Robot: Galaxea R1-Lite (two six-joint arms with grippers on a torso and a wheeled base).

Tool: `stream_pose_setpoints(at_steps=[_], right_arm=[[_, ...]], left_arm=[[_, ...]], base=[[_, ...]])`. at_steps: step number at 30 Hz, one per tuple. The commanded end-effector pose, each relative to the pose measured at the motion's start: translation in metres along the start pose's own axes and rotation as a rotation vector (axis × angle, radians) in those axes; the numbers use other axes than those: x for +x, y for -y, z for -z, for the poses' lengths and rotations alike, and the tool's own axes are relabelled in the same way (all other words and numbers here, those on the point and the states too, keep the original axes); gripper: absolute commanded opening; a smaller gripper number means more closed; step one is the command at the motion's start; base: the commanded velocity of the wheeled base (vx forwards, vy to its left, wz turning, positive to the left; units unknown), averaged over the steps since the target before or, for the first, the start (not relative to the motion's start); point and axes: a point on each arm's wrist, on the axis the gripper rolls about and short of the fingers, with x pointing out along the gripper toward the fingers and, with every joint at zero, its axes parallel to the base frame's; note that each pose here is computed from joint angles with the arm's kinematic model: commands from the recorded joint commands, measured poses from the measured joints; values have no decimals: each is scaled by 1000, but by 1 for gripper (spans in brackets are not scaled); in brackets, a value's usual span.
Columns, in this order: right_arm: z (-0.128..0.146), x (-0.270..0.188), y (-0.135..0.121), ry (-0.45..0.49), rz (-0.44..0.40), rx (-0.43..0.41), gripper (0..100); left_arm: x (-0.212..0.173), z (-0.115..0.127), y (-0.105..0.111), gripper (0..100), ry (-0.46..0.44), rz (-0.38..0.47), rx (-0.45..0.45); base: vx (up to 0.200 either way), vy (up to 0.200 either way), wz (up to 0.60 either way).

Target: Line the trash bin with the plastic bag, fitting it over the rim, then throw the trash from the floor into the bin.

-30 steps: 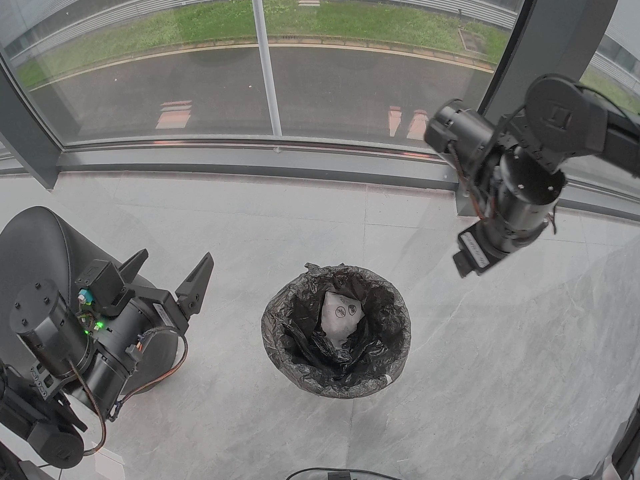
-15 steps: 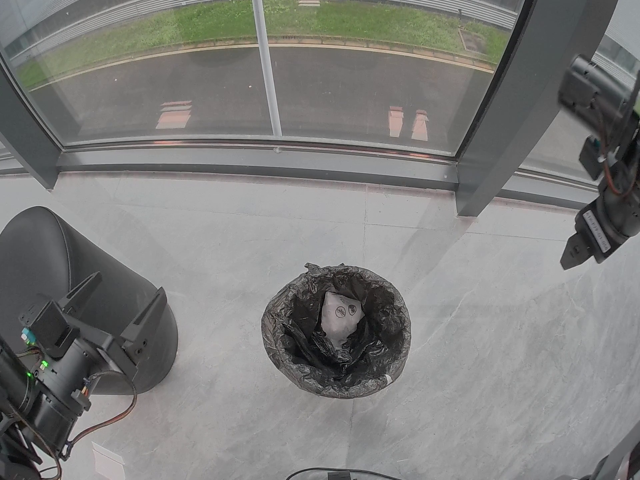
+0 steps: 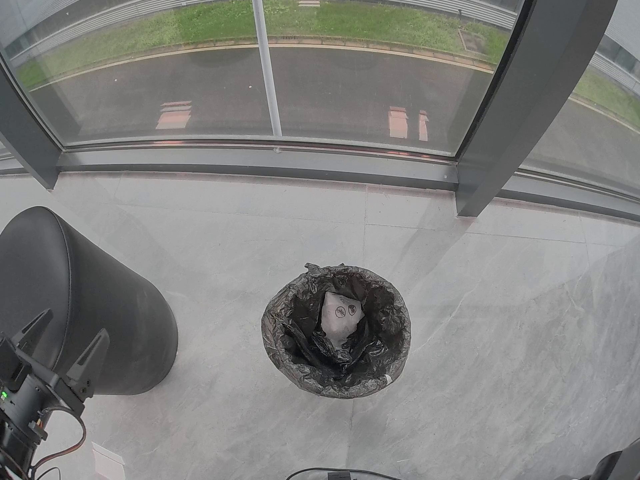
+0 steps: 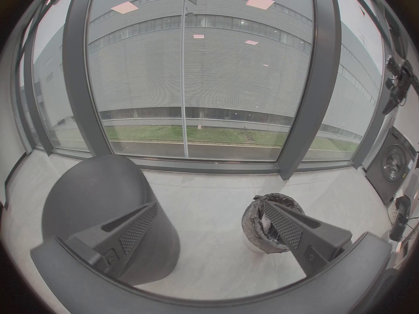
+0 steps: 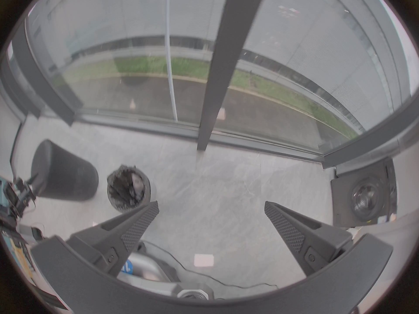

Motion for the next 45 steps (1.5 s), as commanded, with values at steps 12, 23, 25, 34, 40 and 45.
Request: stream_pose_setpoints(at_steps=[12, 23, 25, 34, 40, 45], right_arm=[[185, -63, 24, 523, 298, 297, 100], [230, -60, 0, 559, 315, 288, 100], [239, -57, -4, 565, 281, 278, 100], [244, -38, -6, 502, 227, 296, 100], [264, -26, -2, 528, 104, 146, 100], [263, -14, -3, 517, 99, 155, 100]], left_arm=[[-122, 3, -29, 100, 167, -299, -132], [-127, 9, -20, 100, 188, -420, -73], [-129, 16, -18, 100, 201, -443, -60], [-117, 45, -20, 100, 146, -439, -58], [-105, 65, -20, 100, 131, -393, -51], [-101, 76, -20, 100, 110, -364, -48]], base=[[0, 0, 0], [0, 0, 0], [0, 0, 0], [0, 0, 0], [0, 0, 0], [0, 0, 0]])
